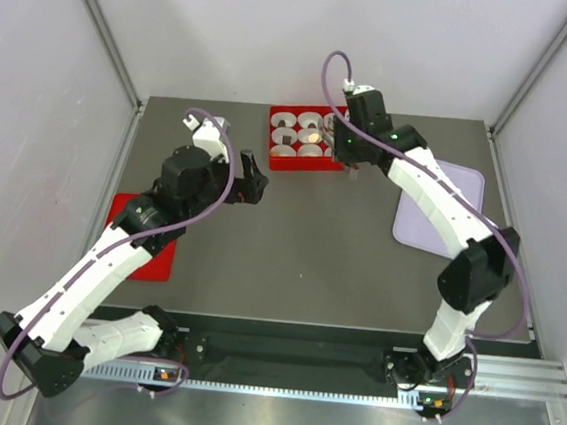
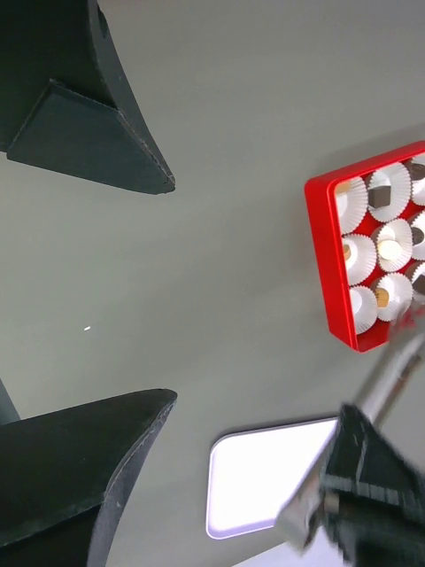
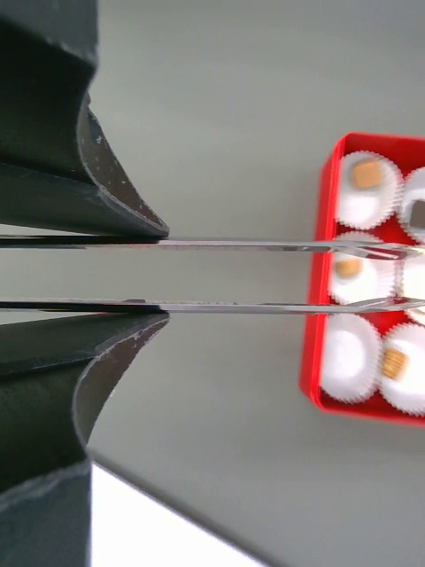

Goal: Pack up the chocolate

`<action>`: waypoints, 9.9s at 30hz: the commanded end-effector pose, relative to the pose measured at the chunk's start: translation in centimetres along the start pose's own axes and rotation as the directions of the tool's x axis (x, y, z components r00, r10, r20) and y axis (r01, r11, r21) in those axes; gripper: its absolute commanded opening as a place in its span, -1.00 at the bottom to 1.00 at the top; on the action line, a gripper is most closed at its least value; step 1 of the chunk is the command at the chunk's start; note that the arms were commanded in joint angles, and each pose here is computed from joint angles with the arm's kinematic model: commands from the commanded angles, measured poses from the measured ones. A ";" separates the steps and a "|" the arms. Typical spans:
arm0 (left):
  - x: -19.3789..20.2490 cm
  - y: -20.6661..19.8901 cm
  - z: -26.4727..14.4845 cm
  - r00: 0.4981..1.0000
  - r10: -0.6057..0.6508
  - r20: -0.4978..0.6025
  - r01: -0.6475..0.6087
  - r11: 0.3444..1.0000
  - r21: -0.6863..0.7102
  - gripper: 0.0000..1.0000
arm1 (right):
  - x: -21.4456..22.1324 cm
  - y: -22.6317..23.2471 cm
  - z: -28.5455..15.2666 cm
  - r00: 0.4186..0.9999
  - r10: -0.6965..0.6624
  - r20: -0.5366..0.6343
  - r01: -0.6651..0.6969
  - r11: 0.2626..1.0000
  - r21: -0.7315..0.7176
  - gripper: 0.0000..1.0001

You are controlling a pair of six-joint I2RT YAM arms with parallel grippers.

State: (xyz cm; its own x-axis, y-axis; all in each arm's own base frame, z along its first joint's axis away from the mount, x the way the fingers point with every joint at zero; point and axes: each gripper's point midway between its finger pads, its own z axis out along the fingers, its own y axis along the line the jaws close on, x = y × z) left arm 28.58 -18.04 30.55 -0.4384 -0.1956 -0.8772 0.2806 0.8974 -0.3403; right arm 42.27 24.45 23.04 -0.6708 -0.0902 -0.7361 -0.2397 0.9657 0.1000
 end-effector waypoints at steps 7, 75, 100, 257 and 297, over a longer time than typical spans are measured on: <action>-0.5 -1.6 0.6 0.999 -0.041 -0.012 0.041 0.995 0.093 0.94 | 5.9 -3.7 -5.6 0.994 0.112 0.020 -0.113 0.991 0.071 -0.27; 17.8 27.3 3.0 0.737 -0.480 -0.476 0.010 0.712 -0.703 0.65 | 13.2 1.6 -11.2 0.971 0.132 0.198 -0.090 0.974 -0.209 0.99; 13.9 14.6 8.5 0.718 -0.392 -0.575 0.140 0.891 -0.432 -1.00 | 12.8 4.3 -11.2 0.968 0.149 0.204 -0.068 0.932 -0.356 1.00; -1.7 0.9 17.0 0.840 -0.421 -0.343 0.543 0.634 0.551 -0.40 | -4.6 1.0 -6.0 0.873 0.437 0.215 -0.053 0.524 -0.850 -1.00; -5.8 0.0 12.3 0.840 -0.457 -0.293 0.523 0.537 0.662 -0.90 | -3.2 -1.2 -8.2 0.874 0.485 0.008 -0.119 0.231 -0.966 -0.58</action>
State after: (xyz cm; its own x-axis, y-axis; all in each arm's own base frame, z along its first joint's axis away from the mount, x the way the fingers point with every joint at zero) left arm 43.06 -22.01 28.50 -0.7948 -0.4349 -0.4232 0.4107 0.1279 -0.9028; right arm 40.60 22.30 25.39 -0.8208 0.3592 -0.4441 -0.4732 0.0079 0.8809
